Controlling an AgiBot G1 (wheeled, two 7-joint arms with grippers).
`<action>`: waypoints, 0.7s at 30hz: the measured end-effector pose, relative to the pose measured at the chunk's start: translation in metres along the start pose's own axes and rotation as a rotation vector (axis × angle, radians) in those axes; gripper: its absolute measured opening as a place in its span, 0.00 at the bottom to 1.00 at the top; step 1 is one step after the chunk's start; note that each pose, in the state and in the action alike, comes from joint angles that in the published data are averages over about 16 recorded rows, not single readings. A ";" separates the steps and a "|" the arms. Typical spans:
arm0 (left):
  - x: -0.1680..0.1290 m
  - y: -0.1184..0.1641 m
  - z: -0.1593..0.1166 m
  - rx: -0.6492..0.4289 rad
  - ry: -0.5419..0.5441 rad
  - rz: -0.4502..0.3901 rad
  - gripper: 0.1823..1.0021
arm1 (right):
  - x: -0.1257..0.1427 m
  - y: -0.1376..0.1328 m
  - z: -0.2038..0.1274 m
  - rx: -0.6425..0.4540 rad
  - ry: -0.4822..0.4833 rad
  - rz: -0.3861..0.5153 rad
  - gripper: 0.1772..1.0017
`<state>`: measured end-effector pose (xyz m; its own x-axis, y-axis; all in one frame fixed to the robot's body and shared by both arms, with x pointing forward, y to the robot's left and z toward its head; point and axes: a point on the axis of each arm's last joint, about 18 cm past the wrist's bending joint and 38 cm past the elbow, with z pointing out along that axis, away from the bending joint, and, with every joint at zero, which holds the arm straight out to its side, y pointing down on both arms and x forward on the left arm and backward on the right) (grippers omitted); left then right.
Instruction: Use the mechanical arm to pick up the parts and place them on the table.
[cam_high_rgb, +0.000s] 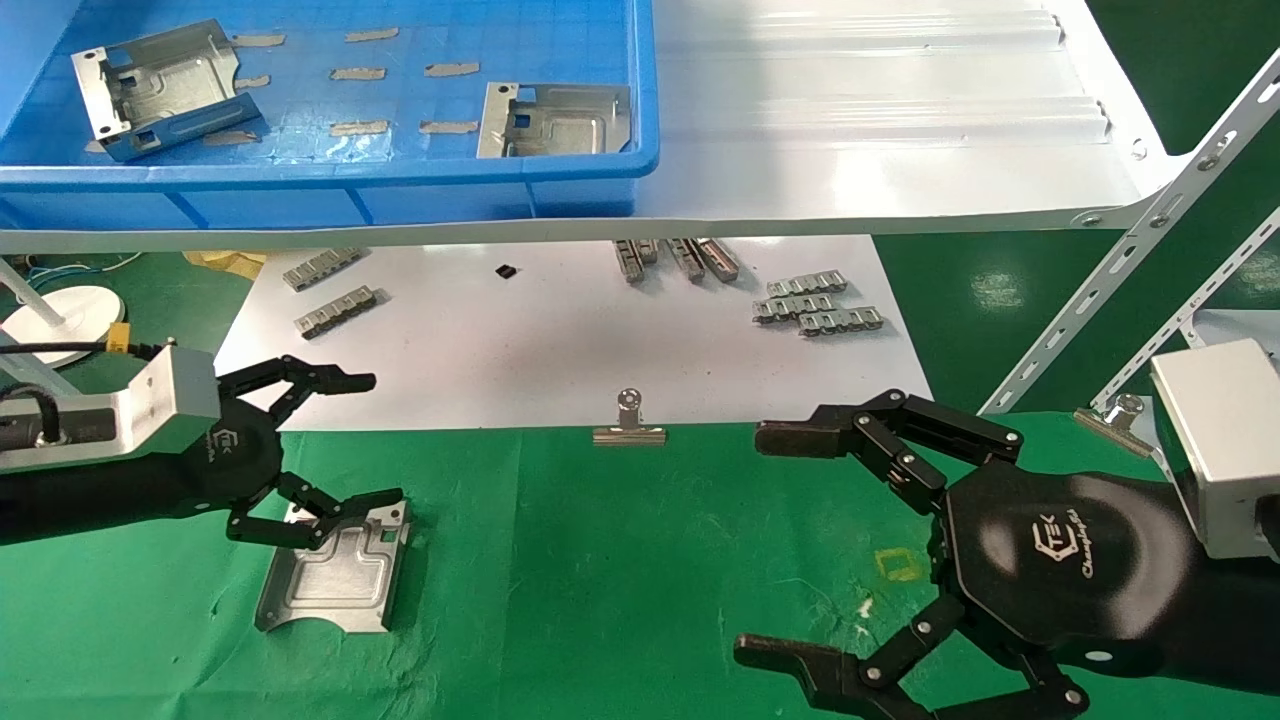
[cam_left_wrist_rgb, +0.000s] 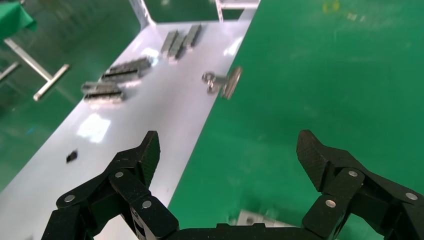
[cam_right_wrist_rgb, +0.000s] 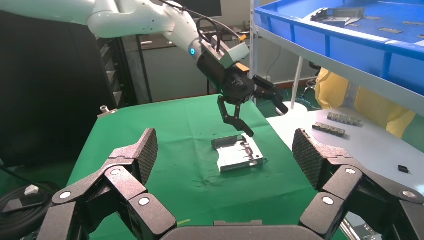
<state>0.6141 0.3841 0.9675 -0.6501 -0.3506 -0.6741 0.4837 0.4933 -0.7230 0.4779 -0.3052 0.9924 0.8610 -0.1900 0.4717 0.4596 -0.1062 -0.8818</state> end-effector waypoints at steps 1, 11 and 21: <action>0.001 -0.002 0.000 0.010 0.000 -0.004 1.00 | 0.000 0.000 0.000 0.000 0.000 0.000 1.00; 0.014 -0.028 0.000 0.109 0.019 -0.050 1.00 | 0.000 0.000 0.000 0.000 0.000 0.000 1.00; 0.034 -0.057 -0.003 0.202 0.066 -0.097 1.00 | 0.000 0.000 0.000 0.000 0.000 0.000 1.00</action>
<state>0.5625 0.3464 0.9858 -0.7330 -0.3330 -0.5931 0.5198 0.2881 -0.8042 0.4779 -0.3052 0.9924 0.8610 -0.1900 0.4717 0.4596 -0.1062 -0.8818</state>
